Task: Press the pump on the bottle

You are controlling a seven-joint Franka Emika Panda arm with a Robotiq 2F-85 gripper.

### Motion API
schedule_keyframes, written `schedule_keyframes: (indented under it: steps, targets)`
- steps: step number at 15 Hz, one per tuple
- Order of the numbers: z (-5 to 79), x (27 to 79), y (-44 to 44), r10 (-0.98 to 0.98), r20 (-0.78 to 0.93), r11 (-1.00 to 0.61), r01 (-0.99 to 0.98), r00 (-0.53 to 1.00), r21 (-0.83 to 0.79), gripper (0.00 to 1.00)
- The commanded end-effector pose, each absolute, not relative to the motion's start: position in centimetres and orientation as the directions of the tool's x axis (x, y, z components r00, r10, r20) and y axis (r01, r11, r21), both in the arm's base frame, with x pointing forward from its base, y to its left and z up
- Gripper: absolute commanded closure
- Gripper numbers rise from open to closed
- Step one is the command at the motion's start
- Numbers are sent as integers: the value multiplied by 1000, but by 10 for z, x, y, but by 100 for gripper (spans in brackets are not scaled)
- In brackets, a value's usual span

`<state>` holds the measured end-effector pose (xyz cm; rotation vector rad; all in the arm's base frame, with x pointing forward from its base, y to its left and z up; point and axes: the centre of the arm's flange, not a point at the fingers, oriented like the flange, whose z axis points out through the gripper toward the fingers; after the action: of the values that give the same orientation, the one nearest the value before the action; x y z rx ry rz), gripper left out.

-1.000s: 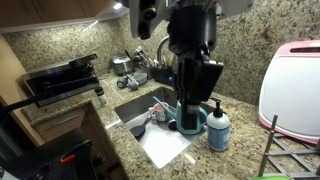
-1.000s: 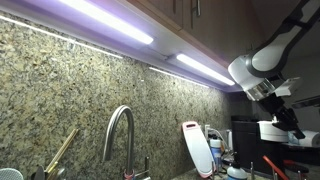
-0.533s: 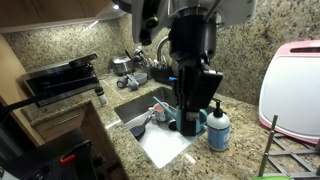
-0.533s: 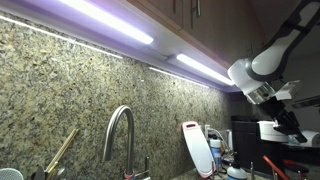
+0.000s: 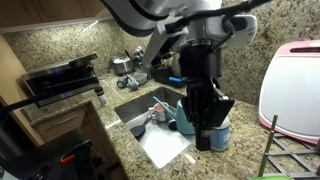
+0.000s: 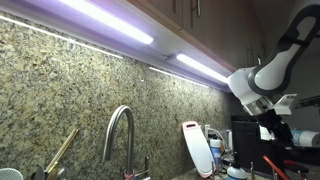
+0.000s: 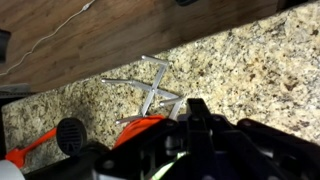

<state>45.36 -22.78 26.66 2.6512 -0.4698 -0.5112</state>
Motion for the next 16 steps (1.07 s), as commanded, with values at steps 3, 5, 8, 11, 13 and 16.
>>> schedule_keyframes:
  steps: [3, 5, 8, 11, 13, 16]
  targets:
    - [253, 456, -225, -316, -180, -882, -219, 932, 417, 100]
    - [253, 456, -221, -285, -131, -892, -213, 950, 398, 100]
    - [254, 458, -212, -240, -78, -906, -194, 968, 376, 100]
    - [258, 460, -204, -188, 4, -924, -179, 982, 338, 100]
    - [261, 462, -199, -153, 53, -933, -162, 987, 322, 100]
    - [264, 462, -194, -97, 138, -944, -135, 986, 301, 100]
